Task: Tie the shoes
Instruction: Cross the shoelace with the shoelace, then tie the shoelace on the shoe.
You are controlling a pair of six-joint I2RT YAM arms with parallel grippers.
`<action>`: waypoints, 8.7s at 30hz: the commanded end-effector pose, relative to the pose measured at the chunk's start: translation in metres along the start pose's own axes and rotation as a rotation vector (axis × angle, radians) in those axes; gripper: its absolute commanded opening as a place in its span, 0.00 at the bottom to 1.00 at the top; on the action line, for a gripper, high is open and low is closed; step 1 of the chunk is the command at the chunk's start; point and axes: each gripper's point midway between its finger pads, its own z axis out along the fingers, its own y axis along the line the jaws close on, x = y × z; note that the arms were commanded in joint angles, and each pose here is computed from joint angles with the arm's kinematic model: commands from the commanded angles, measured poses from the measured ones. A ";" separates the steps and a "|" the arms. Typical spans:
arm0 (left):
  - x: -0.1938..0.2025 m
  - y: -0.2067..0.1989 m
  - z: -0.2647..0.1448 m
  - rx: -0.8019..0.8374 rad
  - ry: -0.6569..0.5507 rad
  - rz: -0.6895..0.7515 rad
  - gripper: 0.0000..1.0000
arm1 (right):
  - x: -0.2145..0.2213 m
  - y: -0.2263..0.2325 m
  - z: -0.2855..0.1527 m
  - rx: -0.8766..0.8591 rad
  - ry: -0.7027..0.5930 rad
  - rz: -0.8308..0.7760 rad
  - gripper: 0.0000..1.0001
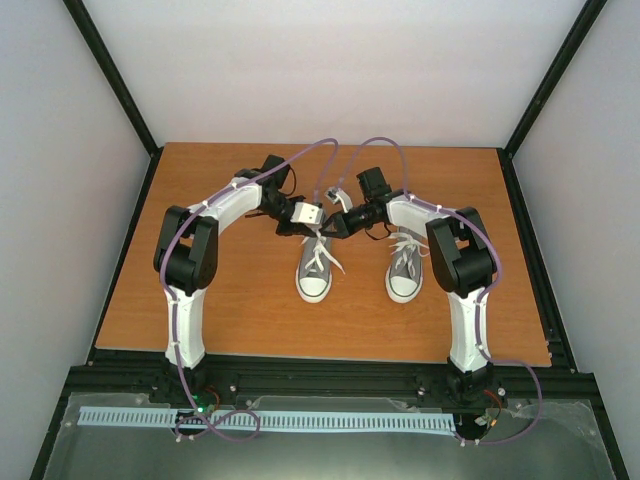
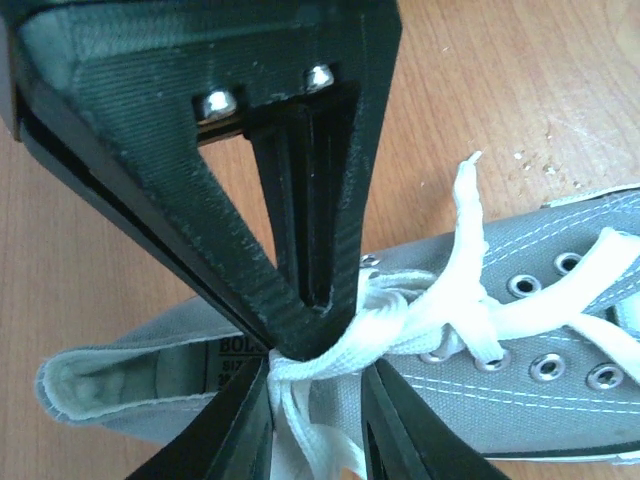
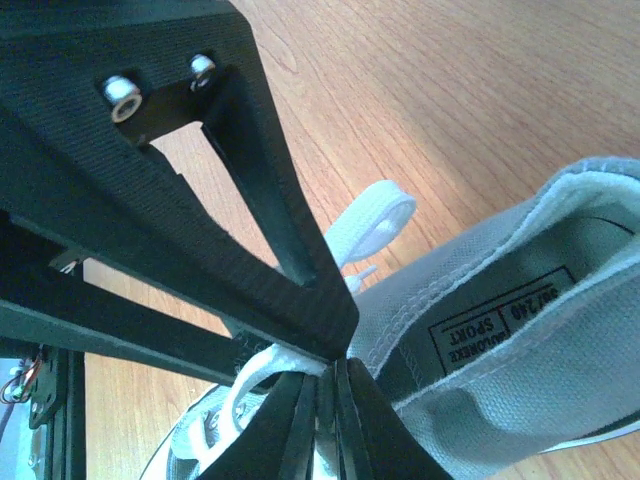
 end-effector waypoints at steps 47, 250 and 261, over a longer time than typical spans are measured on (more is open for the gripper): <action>-0.027 0.002 -0.016 -0.025 -0.085 0.062 0.01 | -0.006 0.002 0.000 -0.012 -0.005 -0.017 0.19; 0.070 -0.007 -0.020 -0.043 0.243 -0.183 0.21 | 0.044 0.012 -0.033 0.357 -0.165 0.243 0.03; -0.041 -0.013 -0.057 -0.014 -0.027 -0.219 0.49 | 0.014 0.002 -0.028 0.371 -0.183 0.190 0.03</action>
